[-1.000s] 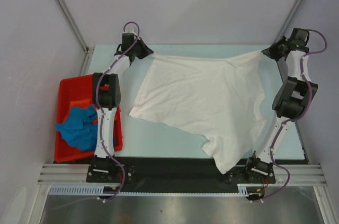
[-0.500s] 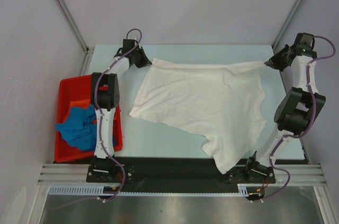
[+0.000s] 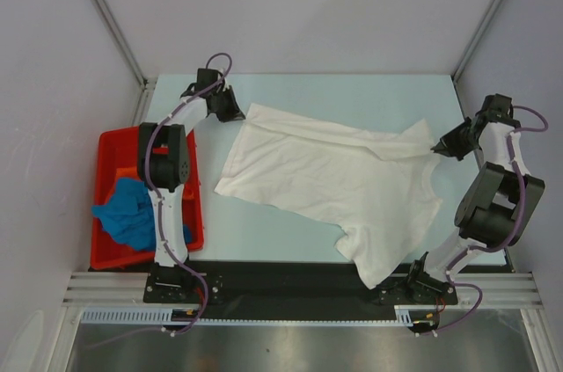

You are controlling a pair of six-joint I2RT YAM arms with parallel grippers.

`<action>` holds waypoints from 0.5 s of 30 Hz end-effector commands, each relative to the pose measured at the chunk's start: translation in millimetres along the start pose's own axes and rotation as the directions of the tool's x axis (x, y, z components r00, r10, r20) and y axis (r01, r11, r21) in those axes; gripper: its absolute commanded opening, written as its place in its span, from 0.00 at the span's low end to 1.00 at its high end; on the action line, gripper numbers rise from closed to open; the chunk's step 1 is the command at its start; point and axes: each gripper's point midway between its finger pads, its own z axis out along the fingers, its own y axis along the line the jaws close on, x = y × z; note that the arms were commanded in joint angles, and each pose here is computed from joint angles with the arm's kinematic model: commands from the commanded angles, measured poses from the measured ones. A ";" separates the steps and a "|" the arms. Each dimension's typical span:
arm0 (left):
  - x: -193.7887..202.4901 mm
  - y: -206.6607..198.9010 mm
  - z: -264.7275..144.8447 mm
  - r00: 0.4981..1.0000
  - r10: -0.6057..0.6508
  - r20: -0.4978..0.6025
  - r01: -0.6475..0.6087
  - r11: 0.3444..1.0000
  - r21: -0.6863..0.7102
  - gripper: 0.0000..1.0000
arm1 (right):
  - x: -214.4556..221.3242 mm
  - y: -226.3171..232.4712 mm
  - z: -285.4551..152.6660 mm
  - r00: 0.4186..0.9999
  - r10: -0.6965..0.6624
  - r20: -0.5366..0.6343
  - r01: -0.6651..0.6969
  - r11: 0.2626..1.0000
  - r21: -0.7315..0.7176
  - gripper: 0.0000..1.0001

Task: Fold and stack the t-shirts
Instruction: Fold the tshirt

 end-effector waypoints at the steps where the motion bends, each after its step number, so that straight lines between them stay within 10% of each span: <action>1: -3.8 5.2 -26.8 0.999 0.029 0.030 -0.028 0.999 -0.030 0.00 | -13.1 2.1 -18.2 0.996 -0.019 0.087 0.020 1.000 -0.018 0.00; 15: 14.1 16.8 -16.8 1.000 0.015 -0.014 -0.016 0.999 -0.052 0.00 | 20.8 -37.8 -4.2 0.999 0.030 0.025 -0.031 0.999 0.042 0.00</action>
